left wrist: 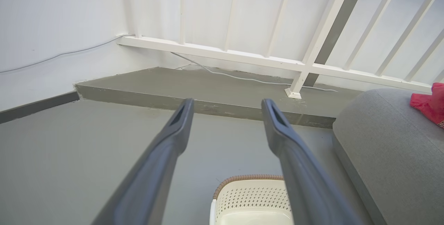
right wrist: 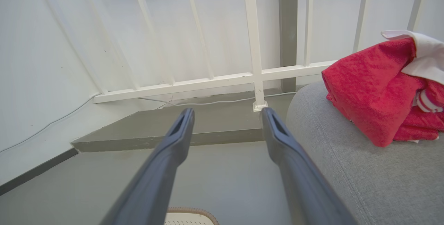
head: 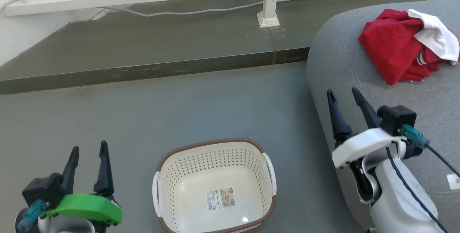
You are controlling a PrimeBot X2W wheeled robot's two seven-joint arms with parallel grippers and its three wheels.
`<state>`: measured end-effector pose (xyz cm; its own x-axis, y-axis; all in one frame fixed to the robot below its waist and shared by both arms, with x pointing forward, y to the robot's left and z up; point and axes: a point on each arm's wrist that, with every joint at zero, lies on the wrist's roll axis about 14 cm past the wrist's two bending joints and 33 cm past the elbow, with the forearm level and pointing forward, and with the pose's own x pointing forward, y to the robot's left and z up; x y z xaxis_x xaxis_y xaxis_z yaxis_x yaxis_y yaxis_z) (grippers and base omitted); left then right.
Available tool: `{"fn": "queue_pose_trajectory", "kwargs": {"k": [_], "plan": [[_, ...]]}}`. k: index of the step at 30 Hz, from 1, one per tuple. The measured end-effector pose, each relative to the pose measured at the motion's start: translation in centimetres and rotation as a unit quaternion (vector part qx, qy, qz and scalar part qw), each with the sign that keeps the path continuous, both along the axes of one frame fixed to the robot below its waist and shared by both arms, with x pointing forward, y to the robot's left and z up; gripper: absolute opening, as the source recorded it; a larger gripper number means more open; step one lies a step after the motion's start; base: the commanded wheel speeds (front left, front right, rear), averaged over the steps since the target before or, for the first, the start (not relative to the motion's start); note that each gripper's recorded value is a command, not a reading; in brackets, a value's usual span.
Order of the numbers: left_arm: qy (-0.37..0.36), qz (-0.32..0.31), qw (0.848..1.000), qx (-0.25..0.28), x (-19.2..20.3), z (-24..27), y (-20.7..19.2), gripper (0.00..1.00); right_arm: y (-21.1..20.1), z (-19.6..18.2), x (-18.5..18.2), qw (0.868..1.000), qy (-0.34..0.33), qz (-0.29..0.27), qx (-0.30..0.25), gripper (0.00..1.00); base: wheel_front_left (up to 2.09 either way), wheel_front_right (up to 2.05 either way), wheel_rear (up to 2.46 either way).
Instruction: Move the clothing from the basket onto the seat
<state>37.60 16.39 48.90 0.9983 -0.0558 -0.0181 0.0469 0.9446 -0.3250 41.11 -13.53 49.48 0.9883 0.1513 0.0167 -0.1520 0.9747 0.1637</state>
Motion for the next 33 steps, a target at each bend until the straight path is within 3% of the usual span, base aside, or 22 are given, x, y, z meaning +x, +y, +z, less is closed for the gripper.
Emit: {"fn": "queue_pose_trajectory", "kwargs": {"k": [14, 33], "plan": [[-0.002, 0.028, 1.000, 0.009, -1.7, 0.0, 1.3, 1.00, 0.1, -1.8, -2.9, 1.000, 0.023, -0.008, 0.007, 1.00, 0.00, 0.00, 0.00], [-0.002, 0.023, 1.000, 0.013, -2.8, -0.1, 0.5, 1.00, 0.3, -0.8, -3.1, 1.000, 0.007, -0.011, 0.011, 1.00, 0.00, 0.00, 0.00]]}}
